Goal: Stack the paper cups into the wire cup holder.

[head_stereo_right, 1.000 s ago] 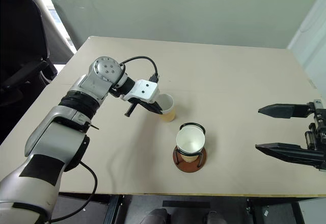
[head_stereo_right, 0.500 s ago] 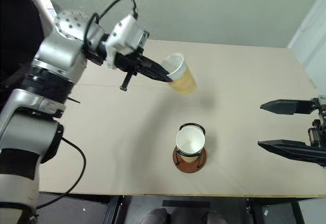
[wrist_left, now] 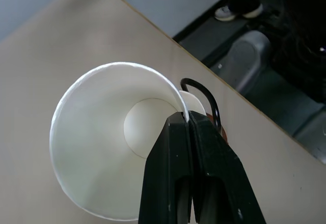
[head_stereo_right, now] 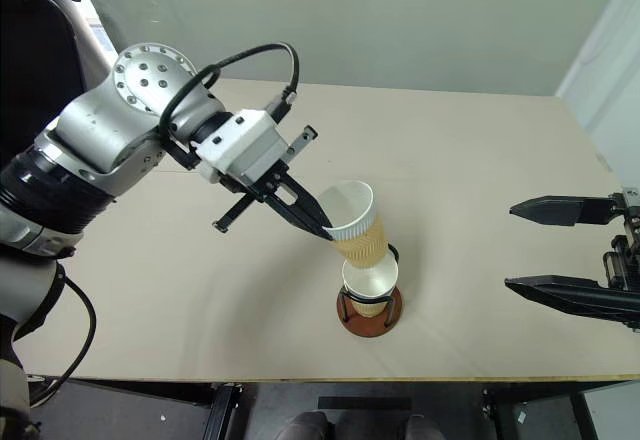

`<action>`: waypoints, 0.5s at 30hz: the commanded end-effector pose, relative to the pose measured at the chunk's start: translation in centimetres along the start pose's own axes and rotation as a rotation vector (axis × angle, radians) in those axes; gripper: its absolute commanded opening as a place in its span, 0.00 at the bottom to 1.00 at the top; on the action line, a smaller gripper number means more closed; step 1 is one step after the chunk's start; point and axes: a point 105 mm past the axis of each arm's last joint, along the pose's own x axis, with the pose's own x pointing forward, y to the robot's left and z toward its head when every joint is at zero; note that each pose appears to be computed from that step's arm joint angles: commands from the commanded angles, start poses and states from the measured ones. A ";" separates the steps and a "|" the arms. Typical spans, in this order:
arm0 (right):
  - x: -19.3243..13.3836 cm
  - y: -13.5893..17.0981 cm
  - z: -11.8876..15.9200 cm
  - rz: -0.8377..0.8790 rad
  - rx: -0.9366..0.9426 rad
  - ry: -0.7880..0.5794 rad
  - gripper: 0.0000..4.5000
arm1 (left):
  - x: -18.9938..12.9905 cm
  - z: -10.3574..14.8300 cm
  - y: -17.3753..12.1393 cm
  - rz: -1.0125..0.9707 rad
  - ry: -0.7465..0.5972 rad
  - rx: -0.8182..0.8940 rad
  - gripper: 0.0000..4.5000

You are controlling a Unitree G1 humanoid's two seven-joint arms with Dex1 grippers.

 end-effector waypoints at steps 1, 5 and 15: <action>-0.2 0.3 0.7 -0.013 -0.043 -0.007 1.00 | -0.1 1.2 -0.3 -0.039 -0.024 0.046 0.00; -0.2 0.2 0.7 -0.018 -0.043 -0.005 1.00 | 0.2 1.3 -0.8 -0.064 -0.020 0.044 0.00; 0.0 0.1 0.6 -0.021 -0.048 -0.007 1.00 | 1.2 -0.2 -1.4 -0.108 0.037 0.066 0.00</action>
